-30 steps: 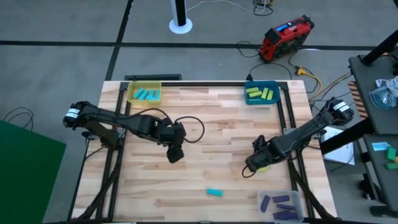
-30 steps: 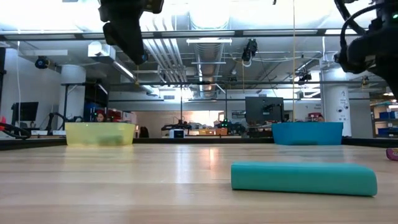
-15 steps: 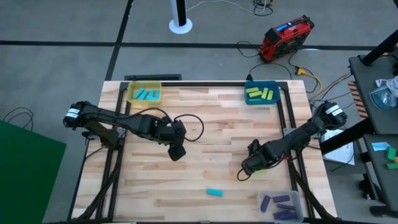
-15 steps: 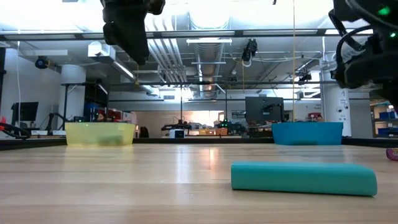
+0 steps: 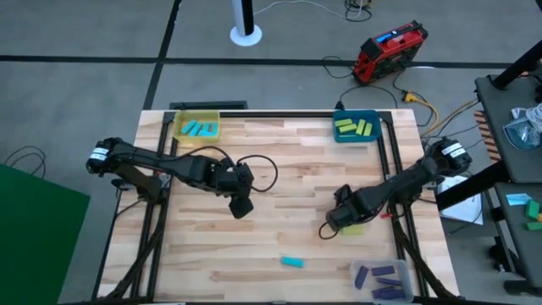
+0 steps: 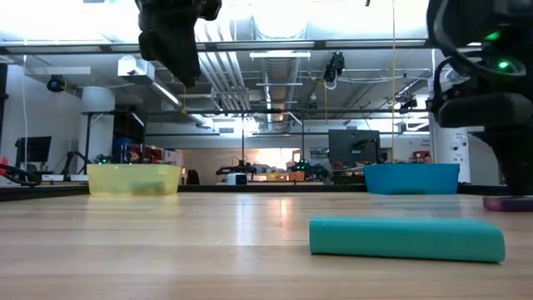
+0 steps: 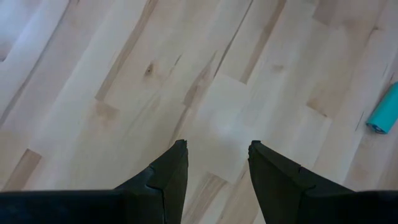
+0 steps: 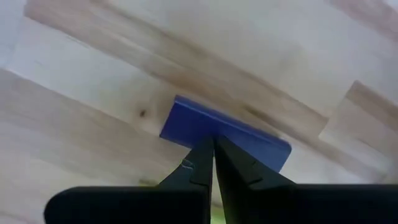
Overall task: Sort blocks
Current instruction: Put the blue block into the transparent bin
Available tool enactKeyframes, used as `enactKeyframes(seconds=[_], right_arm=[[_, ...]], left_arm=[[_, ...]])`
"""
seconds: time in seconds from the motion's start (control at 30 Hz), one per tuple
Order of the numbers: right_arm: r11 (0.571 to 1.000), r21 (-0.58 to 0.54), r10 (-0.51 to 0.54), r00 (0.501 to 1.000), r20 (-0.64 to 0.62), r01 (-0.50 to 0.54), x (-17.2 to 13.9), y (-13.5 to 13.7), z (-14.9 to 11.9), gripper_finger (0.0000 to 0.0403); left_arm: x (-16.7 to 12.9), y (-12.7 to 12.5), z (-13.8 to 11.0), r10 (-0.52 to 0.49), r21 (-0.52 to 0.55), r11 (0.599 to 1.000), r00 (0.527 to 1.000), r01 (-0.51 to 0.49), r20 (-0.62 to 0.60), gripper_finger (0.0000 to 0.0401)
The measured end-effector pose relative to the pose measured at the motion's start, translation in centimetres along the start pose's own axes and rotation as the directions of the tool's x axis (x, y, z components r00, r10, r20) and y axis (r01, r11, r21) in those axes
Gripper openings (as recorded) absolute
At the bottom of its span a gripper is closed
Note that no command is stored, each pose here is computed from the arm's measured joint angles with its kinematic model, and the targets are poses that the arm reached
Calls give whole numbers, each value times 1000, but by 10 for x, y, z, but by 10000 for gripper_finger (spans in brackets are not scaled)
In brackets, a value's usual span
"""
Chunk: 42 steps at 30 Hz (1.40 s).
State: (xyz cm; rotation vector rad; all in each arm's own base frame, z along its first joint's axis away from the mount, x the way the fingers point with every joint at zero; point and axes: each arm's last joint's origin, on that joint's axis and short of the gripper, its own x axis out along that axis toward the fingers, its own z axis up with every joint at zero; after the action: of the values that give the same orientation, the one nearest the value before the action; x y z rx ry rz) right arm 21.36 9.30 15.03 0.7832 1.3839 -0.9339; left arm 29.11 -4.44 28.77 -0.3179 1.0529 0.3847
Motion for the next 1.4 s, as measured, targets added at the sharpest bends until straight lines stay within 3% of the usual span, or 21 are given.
enactKeyframes(seconds=[0.13, 0.2, 0.27, 0.33, 0.4, 0.5, 0.53, 0.6, 0.77, 1.0, 1.1, 1.2, 1.3, 1.4], right_arm=[[995, -80, 51, 998, -32, -54, -11, -5, 7, 11], [979, -180, 81, 994, -73, -93, -16, -7, 9, 17], [934, -331, 110, 990, -88, -133, -21, -10, 13, 30], [831, -535, 131, 988, -79, -153, -26, -12, 16, 52], [683, -718, 130, 990, -60, -133, -26, -13, 17, 81], [499, -862, 89, 995, -54, -92, -18, -16, 16, 131], [452, -888, 71, 996, -55, -81, -14, -17, 16, 148], [402, -913, 47, 997, -56, -70, -9, -18, 15, 181], [341, -937, 44, 997, -59, -71, -3, -19, 14, 228], [349, -932, 98, 993, -70, -100, 10, -18, 13, 228], [389, -915, 88, 993, -79, -108, 18, -19, 12, 207], [423, -900, 80, 993, -82, -108, 19, -19, 12, 161], [426, -898, 85, 993, -80, -109, 19, -19, 12, 93], [423, -900, 87, 993, -77, -107, 18, -20, 12, 90]], left_arm=[[0, 0, 0, 0, -1, 1000, 1000, 0, 0, 147], [0, 0, 0, 0, 0, 1000, 1000, 0, 0, 147], [0, 0, 0, 0, 0, 1000, 1000, 0, 1, 147], [0, 0, 0, 0, 6, 1000, 1000, 0, 1, 147], [0, 0, 0, 0, 7, 1000, 1000, 0, 1, 147], [0, 0, 0, 0, 2, 1000, 1000, 0, 0, 147], [0, 0, 0, 0, -3, 1000, 1000, 0, 0, 147], [0, 0, 0, 0, -14, 1000, 1000, 0, 0, 147], [0, 0, 0, 0, -34, 999, 1000, 1, 0, 147], [0, 0, 0, -3, -35, 999, 1000, 3, 4, 147], [0, 0, 1, -3, -36, 999, 1000, 3, 5, 147], [0, 0, 1, -4, -35, 999, 1000, 4, 6, 147], [0, -1, 1, -7, -34, 999, 1000, 8, 12, 147], [0, 0, 2, 9, -34, 999, 1000, -9, 23, 147]])
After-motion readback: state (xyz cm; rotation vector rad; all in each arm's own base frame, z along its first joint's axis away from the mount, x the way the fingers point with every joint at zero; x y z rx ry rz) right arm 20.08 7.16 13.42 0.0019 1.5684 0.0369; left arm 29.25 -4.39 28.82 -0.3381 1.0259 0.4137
